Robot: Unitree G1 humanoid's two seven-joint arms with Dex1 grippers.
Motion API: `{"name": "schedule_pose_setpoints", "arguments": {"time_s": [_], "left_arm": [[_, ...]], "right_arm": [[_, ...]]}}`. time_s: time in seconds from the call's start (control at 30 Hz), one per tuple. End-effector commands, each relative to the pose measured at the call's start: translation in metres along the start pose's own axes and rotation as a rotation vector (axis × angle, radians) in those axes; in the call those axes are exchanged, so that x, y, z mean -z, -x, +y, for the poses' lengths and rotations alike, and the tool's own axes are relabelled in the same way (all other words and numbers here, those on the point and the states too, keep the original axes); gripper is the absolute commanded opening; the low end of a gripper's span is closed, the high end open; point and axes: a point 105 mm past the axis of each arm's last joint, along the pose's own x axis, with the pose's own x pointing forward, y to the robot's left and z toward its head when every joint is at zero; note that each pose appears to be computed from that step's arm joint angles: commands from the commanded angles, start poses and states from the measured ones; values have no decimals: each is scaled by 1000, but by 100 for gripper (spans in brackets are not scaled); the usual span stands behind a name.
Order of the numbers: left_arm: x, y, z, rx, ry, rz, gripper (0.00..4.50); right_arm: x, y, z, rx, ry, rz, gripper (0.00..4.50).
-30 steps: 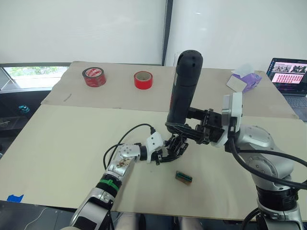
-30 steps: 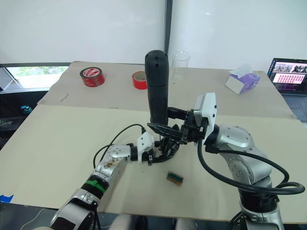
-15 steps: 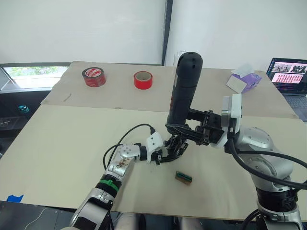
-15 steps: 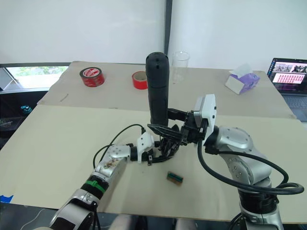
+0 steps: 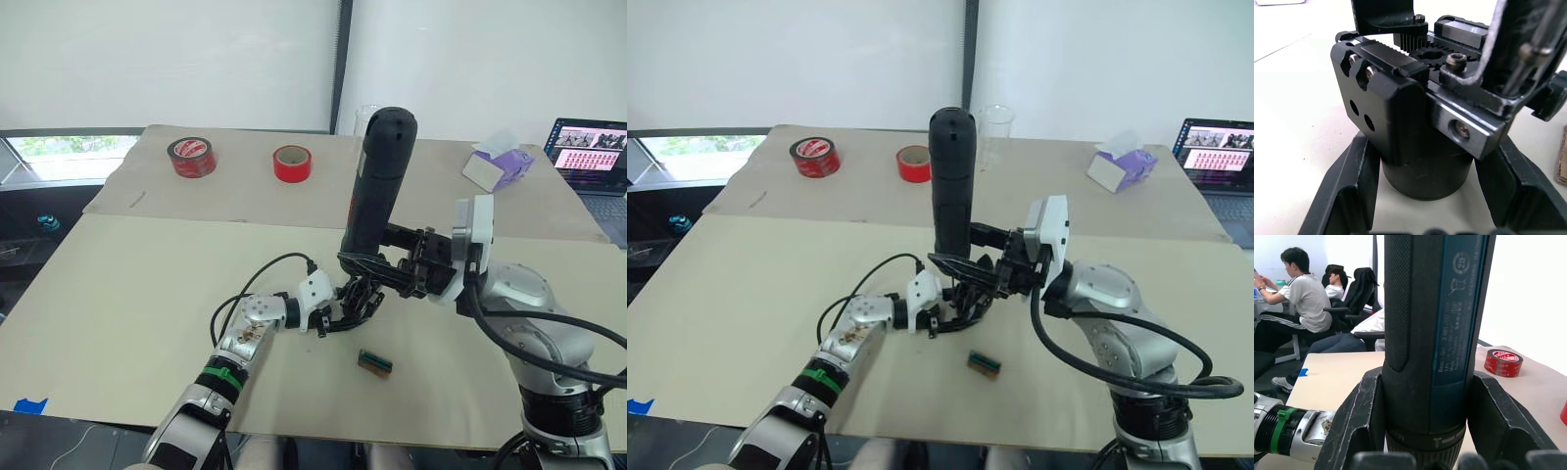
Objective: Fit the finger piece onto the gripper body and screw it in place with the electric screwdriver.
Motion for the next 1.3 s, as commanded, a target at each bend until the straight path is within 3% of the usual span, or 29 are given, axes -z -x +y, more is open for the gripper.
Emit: {"name": "schedule_pose_setpoints", "arguments": {"time_s": [0.03,0.77,1.3], "left_arm": [[30,-5,-22,82,72,113,228],[29,-7,-22,87,72,109,228],[29,-5,-22,92,68,112,228]], "right_arm": [[-14,0,2,-7,52,-52,191],[13,3,-11,78,-27,0,191],[32,1,-5,82,-93,71,191]]}}
